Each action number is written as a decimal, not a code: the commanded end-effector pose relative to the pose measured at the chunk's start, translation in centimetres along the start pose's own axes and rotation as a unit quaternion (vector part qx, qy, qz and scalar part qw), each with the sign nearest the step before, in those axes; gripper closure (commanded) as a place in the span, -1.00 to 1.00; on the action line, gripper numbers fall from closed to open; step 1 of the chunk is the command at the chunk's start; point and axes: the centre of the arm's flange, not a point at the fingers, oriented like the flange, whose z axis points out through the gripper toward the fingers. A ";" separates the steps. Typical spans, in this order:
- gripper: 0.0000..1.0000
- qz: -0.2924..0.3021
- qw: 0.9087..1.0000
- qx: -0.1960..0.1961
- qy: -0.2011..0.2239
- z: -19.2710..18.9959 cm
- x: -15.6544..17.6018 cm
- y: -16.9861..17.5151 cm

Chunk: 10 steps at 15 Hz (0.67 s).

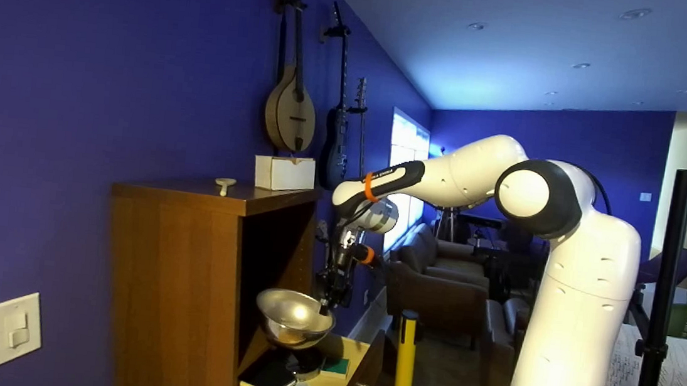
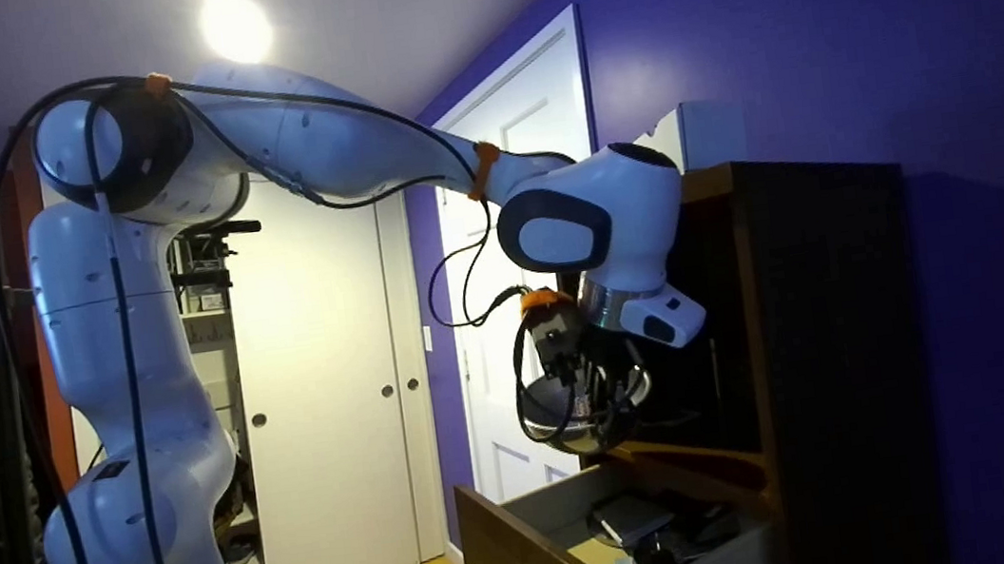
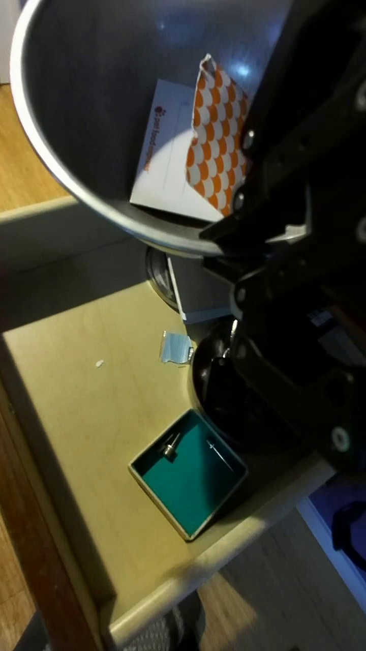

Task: Put the silver bowl on the shelf

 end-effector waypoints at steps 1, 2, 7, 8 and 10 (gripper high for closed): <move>0.95 0.080 0.995 0.026 0.050 -1.3 0.2 0.8; 0.95 0.099 0.993 0.034 0.061 -1.5 0.3 0.9; 0.95 0.176 0.972 0.076 0.137 -0.2 0.6 -1.4; 0.95 0.189 0.966 0.081 0.157 0.2 0.7 -1.8; 0.95 0.209 0.955 0.084 0.193 1.3 1.1 -2.7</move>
